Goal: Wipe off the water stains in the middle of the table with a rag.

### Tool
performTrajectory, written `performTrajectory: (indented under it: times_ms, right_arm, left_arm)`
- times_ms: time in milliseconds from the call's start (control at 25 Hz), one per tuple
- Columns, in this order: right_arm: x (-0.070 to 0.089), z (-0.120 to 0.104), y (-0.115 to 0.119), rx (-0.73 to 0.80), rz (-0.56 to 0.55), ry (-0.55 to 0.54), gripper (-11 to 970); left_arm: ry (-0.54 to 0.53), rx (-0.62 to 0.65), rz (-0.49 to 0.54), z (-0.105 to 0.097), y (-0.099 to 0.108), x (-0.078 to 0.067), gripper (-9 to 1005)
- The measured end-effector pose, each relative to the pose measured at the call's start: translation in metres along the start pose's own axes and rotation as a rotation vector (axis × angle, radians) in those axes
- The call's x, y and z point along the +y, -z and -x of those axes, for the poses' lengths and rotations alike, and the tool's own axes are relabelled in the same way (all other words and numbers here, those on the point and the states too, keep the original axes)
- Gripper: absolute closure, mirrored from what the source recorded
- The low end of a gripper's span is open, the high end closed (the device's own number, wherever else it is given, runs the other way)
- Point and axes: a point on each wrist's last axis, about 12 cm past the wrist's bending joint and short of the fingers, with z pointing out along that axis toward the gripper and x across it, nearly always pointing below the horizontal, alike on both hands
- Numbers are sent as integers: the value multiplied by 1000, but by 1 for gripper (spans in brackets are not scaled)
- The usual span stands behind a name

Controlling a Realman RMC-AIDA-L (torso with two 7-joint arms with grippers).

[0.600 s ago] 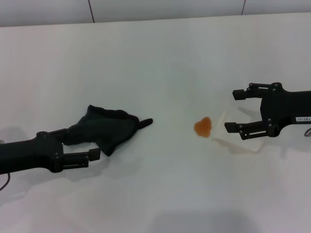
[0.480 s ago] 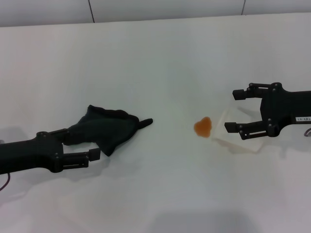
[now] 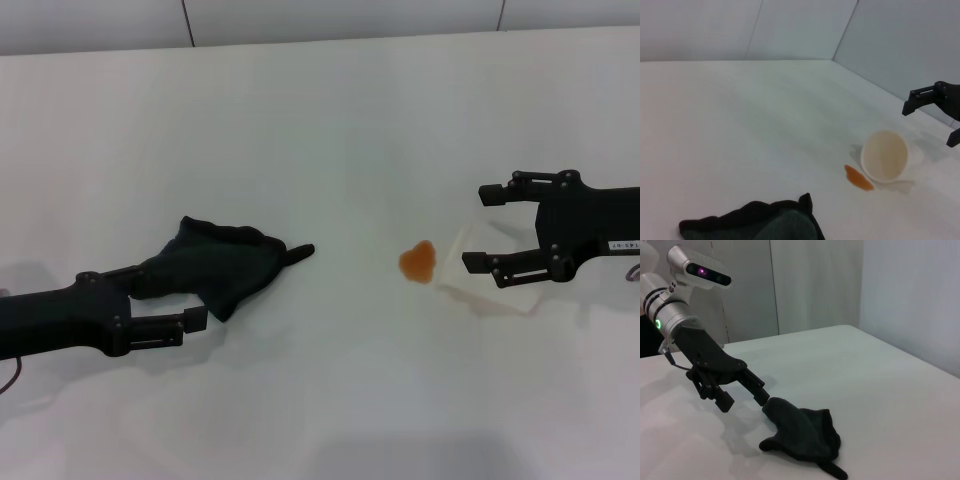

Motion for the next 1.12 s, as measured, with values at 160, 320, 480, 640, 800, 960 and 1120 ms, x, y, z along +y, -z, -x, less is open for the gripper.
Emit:
performTrajectory:
  times_ms: [160,320,480,640,800,960,1120]
  right_arm:
    - [0,0,0,0,0,0,92]
    - [0,0,0,0,0,0,93]
    - [0,1,0,0,0,-1,94]
    - [-4,9,2,13,-5,13,95]
    - [-9,22,9,50,-32,26,97]
    - [-22,46,18,150,-90,6,98]
    - [-28,68,26,265,-99,-47,99]
  left_arm:
    - [0,0,1,0,0,0,121]
    - [0,1,1,0,0,0,121]
    - [0,1,2,0,1,0,121]
    - [0,1,3,0,1,1,121]
    - [-1,2,5,0,2,1,121]
    - [-3,2,5,1,2,1,121]
    - [-10,3,7,3,2,2,121]
